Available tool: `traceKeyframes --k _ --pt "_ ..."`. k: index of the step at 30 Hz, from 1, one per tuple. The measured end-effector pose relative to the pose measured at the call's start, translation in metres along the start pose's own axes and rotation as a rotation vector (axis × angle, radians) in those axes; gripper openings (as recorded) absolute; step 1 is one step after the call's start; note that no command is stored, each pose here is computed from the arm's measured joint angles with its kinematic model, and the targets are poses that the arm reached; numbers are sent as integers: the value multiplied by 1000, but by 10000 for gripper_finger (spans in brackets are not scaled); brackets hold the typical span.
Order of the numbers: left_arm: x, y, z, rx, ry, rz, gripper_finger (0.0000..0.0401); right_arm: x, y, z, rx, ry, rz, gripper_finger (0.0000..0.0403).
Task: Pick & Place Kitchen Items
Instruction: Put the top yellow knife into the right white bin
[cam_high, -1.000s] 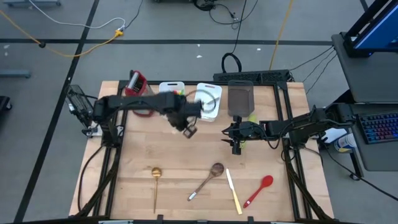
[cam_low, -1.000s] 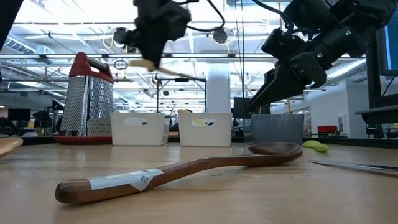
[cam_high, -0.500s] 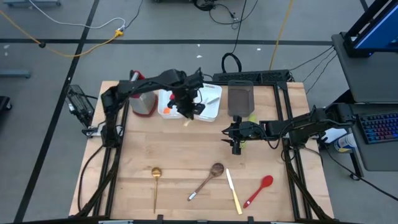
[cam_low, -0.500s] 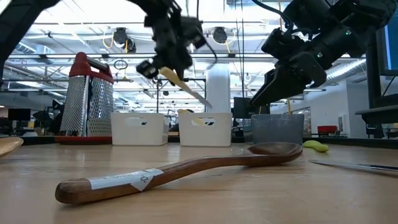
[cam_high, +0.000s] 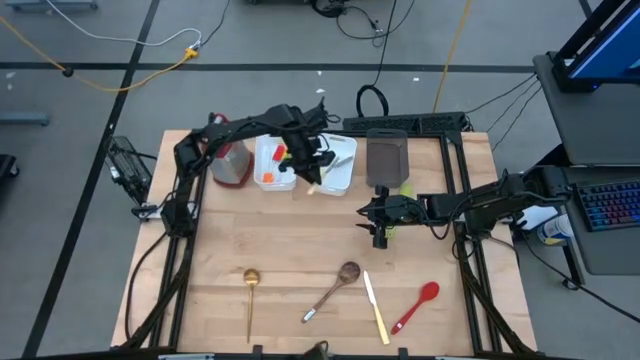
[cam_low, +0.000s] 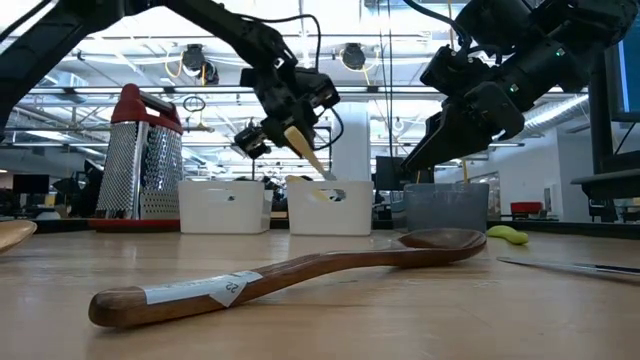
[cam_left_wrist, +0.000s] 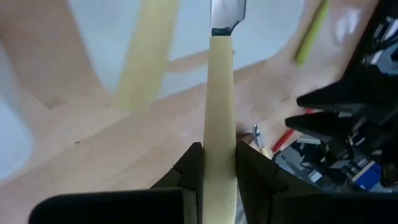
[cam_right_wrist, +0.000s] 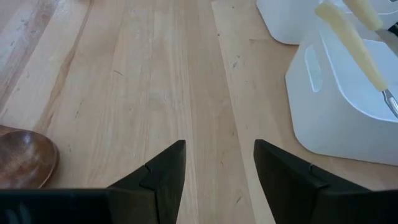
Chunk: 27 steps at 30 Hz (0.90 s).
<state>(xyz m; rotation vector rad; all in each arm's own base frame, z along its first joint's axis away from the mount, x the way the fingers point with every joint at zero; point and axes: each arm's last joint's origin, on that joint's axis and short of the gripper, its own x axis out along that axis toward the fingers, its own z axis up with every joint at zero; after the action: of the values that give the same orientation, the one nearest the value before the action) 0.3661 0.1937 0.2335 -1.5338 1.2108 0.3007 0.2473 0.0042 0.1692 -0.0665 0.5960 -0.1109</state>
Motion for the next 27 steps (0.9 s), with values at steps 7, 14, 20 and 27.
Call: traceKeyframes --k 7,14,20,27 --pt "-14 10 13 -48 -43 -21 74 0 0 0 0 2 0 183" --pt "-18 12 17 -28 -79 -11 77 0 0 0 -1 5 0 183" --pt "-15 9 17 0 -106 -7 78 0 0 -1 -1 6 0 183" --pt "-15 5 20 29 -142 -23 79 0 0 -1 -1 6 0 183"
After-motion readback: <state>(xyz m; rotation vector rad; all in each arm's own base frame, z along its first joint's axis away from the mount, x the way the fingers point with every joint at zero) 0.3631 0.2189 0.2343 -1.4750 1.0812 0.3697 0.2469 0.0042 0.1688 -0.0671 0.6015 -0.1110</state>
